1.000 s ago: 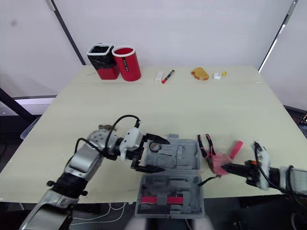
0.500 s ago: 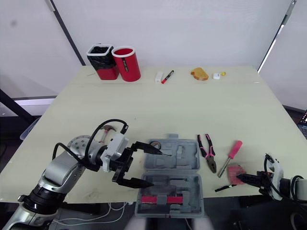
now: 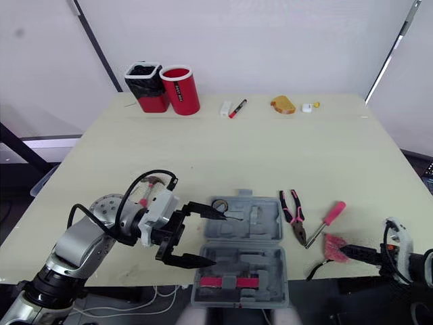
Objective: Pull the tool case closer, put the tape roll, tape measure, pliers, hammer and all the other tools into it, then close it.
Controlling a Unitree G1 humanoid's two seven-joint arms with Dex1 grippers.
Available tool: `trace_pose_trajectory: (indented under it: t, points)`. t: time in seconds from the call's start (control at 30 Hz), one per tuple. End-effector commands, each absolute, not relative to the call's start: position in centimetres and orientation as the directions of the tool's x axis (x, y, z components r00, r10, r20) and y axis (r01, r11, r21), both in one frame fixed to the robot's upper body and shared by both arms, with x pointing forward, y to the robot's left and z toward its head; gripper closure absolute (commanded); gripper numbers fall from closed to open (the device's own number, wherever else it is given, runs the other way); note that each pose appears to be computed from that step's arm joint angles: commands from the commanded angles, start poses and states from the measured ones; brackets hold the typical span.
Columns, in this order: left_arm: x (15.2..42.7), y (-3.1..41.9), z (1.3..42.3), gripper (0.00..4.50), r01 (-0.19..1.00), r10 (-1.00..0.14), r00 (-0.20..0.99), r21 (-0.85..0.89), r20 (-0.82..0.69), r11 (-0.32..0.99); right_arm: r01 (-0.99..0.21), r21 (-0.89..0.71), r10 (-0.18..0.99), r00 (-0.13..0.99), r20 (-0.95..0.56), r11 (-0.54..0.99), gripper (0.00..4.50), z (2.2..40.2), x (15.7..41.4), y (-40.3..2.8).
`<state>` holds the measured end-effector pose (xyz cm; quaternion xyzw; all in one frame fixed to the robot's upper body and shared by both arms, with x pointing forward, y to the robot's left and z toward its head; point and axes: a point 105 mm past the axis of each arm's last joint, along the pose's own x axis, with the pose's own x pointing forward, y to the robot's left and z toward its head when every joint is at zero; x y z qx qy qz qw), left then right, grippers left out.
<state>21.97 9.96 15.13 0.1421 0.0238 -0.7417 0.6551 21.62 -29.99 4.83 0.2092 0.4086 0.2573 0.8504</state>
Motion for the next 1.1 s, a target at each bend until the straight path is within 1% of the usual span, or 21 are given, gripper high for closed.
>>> trace_pose_trajectory:
  t: [0.03,0.1,0.2,0.27,0.37,0.43,0.6,0.83,1.1]
  points:
    - [21.7,10.6,16.4,0.00,0.974,-0.973,-0.086,0.187,-0.213,-0.127,-0.564,0.338,0.652,0.572,-0.497,0.753,0.07,7.6,22.4,-30.1]
    - [21.7,10.8,16.4,0.00,0.975,-0.973,-0.082,0.186,-0.214,-0.123,-0.671,0.212,0.683,0.586,-0.436,0.710,0.07,8.2,22.9,-29.6]
    - [21.6,10.9,16.4,0.00,0.975,-0.973,-0.078,0.186,-0.218,-0.120,-0.786,0.058,0.736,0.546,-0.401,0.615,0.07,8.0,23.0,-28.6]
    - [21.6,11.1,16.2,0.00,0.976,-0.968,-0.070,0.185,-0.239,-0.116,-0.856,-0.034,0.765,0.479,-0.430,0.517,0.07,7.1,22.6,-27.9]
    - [21.6,11.1,16.5,0.00,0.974,-0.970,-0.065,0.195,-0.235,-0.112,-0.897,-0.123,0.771,0.429,-0.471,0.424,0.07,5.9,23.1,-27.3]
    - [21.4,11.0,16.8,0.00,0.973,-0.971,-0.074,0.198,-0.229,-0.121,-0.911,-0.143,0.772,0.404,-0.490,0.386,0.07,5.2,23.3,-27.2]
    - [20.8,11.2,17.0,0.00,0.969,-0.967,-0.102,0.197,-0.234,-0.149,-0.908,-0.168,0.757,0.413,-0.506,0.383,0.07,4.2,24.4,-27.4]
    - [20.8,11.2,17.0,0.00,0.967,-0.964,-0.111,0.199,-0.243,-0.161,-0.930,-0.142,0.745,0.358,-0.562,0.340,0.07,2.6,24.0,-27.6]
    - [20.7,10.9,16.9,0.00,0.969,-0.967,-0.112,0.190,-0.228,-0.157,-0.900,-0.152,0.729,0.421,-0.540,0.408,0.07,2.4,24.6,-28.0]
